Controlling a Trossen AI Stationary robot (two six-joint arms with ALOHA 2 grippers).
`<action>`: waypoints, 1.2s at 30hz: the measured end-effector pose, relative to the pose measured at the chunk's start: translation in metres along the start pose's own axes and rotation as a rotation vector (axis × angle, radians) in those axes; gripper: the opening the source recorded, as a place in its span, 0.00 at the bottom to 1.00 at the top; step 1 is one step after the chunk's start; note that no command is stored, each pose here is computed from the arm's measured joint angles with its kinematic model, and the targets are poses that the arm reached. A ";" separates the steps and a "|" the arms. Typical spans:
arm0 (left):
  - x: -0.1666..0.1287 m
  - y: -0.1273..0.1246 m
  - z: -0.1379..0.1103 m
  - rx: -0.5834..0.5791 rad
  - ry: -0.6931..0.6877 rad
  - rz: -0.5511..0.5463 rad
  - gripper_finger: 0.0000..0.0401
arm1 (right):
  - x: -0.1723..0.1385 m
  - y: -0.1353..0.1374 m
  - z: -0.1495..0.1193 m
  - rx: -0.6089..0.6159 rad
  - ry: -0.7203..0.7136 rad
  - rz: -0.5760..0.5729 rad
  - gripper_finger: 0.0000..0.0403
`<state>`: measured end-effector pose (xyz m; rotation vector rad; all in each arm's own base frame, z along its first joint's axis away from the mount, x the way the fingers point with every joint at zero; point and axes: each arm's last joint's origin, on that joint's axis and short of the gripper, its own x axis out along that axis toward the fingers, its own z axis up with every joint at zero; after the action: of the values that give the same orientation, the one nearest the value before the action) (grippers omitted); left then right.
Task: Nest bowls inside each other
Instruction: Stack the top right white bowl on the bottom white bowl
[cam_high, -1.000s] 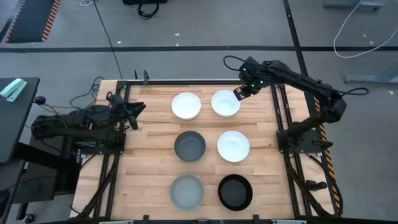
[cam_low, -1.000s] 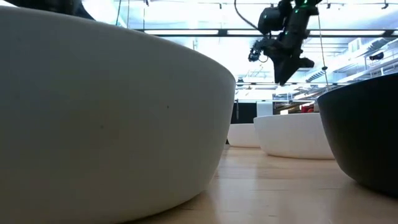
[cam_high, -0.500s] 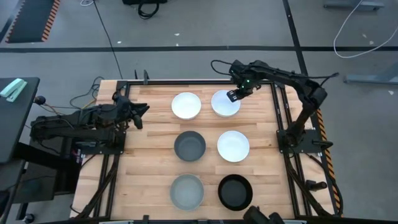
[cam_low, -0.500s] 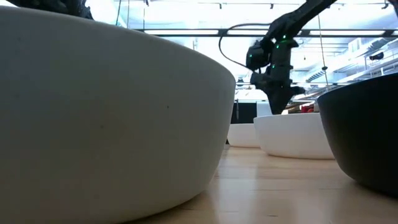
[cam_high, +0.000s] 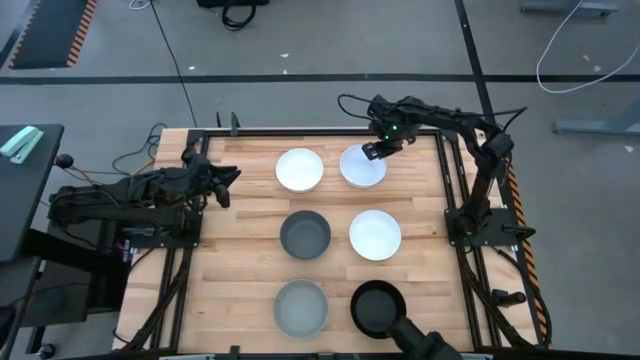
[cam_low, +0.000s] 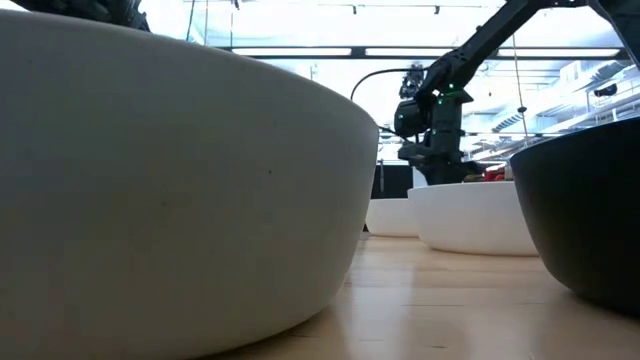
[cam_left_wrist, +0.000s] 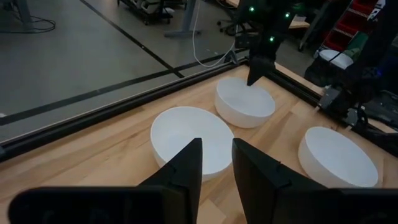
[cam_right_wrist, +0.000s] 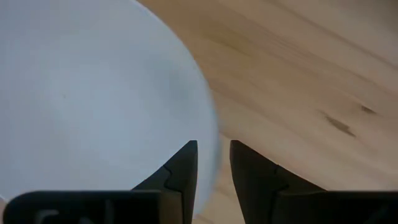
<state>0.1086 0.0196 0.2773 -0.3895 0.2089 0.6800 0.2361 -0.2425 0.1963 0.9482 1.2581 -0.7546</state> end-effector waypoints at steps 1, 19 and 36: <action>0.000 0.000 0.000 0.001 0.001 0.001 0.24 | 0.002 0.001 0.001 -0.003 -0.004 0.007 0.26; 0.006 -0.003 -0.002 0.019 0.021 0.027 0.20 | 0.025 0.006 0.010 0.034 0.005 0.027 0.17; 0.009 0.004 0.001 -0.026 -0.009 0.106 0.17 | 0.001 0.010 0.002 -0.005 -0.039 0.039 0.01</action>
<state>0.1133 0.0281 0.2742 -0.4018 0.2133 0.7889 0.2456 -0.2402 0.1969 0.9471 1.2034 -0.7360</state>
